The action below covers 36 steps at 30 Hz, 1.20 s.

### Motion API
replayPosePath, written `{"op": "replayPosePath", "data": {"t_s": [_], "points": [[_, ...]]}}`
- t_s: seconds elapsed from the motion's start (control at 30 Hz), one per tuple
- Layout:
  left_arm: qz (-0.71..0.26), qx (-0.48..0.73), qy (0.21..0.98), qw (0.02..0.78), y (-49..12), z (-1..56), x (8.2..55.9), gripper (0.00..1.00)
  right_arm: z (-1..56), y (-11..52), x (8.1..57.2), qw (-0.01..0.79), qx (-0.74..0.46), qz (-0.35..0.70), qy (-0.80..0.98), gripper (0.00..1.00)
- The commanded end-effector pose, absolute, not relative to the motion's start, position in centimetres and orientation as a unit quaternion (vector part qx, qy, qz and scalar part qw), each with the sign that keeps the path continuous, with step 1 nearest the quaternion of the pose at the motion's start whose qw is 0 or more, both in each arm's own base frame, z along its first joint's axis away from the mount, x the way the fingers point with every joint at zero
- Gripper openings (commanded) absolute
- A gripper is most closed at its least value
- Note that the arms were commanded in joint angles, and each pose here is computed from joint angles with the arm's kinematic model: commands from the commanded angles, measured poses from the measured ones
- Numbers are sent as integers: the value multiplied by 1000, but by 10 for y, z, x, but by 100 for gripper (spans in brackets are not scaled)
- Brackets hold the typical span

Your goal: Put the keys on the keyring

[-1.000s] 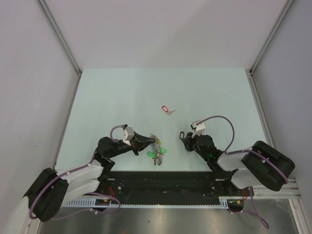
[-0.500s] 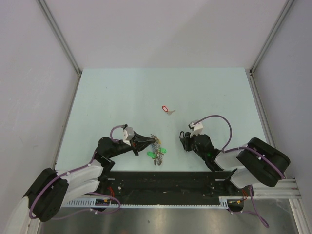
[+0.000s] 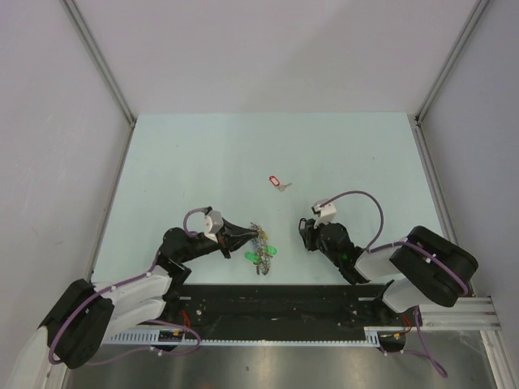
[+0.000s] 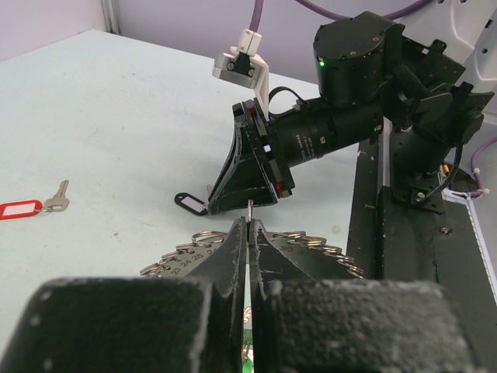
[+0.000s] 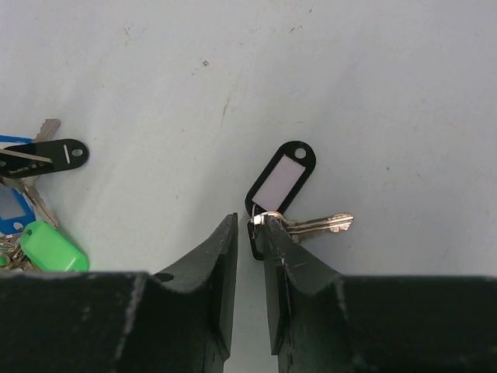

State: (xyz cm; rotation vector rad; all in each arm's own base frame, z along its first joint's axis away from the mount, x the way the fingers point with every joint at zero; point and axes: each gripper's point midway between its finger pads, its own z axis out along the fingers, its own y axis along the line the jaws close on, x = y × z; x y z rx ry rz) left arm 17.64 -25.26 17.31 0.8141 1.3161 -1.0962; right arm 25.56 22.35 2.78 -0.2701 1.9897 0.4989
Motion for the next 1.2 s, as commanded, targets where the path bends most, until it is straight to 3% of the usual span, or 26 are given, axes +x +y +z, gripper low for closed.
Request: {"op": "replayPosePath", "data": {"t_s": [0.0, 0.17, 0.33, 0.53, 0.8, 1.17], "points": [[-478, 352, 513, 620, -255, 212, 177, 0, 38, 229, 264, 530, -98, 207, 817, 22], [-478, 353, 514, 619, -255, 211, 177, 0, 36, 229, 263, 529, -103, 203, 818, 16], [-478, 354, 513, 619, -255, 211, 177, 1, 39, 228, 260, 530, -121, 196, 817, 0], [-488, 370, 500, 612, -258, 211, 170, 1, 55, 233, 248, 507, -203, 192, 816, 0], [-515, 407, 479, 583, -266, 207, 156, 0, 131, 258, 224, 490, -371, 240, 751, 0], [-524, 435, 478, 555, -272, 202, 151, 1, 171, 282, 167, 375, -528, 274, 711, 0]]}}
